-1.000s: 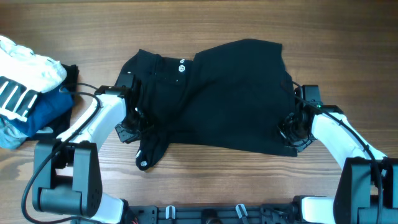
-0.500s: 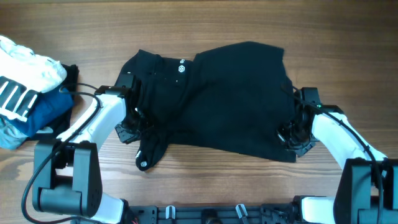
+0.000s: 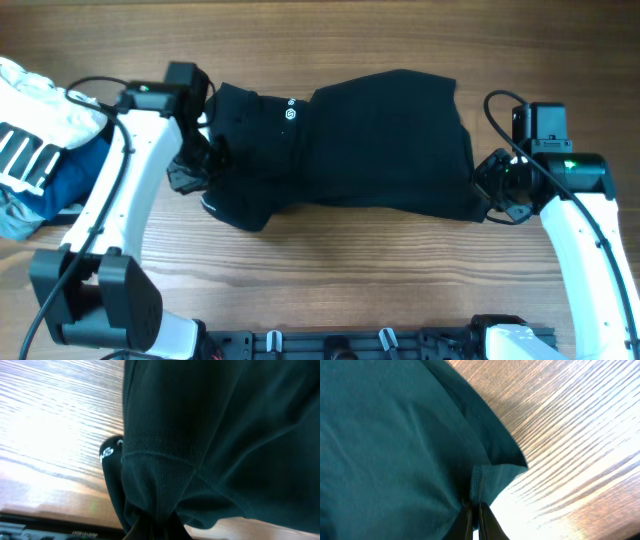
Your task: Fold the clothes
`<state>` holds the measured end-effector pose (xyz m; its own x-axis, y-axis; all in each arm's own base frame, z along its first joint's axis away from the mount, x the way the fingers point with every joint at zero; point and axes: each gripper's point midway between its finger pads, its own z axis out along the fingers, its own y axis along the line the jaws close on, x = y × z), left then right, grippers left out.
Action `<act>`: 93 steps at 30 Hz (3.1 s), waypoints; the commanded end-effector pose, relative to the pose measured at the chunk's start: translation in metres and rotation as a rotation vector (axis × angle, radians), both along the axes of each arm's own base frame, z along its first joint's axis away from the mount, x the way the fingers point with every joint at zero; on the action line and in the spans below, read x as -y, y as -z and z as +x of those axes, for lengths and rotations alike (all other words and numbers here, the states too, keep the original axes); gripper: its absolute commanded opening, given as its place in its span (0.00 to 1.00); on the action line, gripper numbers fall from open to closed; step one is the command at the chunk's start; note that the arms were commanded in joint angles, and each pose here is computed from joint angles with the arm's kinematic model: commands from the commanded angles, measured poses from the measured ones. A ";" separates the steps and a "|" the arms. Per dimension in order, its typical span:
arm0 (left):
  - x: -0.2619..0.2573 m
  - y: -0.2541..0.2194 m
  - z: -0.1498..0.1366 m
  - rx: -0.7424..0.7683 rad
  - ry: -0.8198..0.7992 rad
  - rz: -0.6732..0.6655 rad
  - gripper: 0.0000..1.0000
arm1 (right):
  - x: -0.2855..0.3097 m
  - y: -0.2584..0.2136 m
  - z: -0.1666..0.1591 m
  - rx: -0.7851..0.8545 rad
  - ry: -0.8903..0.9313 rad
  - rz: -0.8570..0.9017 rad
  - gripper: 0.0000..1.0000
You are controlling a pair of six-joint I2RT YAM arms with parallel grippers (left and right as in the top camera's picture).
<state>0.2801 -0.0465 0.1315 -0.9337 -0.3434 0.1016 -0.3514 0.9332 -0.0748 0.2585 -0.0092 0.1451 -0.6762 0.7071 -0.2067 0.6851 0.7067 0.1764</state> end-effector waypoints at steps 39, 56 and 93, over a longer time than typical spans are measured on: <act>-0.018 -0.326 0.261 1.471 0.098 -0.227 0.04 | 0.030 -0.249 0.264 0.809 -0.237 -0.231 0.04; 0.015 -0.061 0.104 0.249 0.098 -0.298 0.04 | 0.123 -0.049 0.073 -0.328 -0.155 -0.293 0.04; 0.042 0.059 0.063 0.217 -0.027 -0.403 0.12 | 0.109 0.062 0.087 -0.128 -0.223 -0.098 0.04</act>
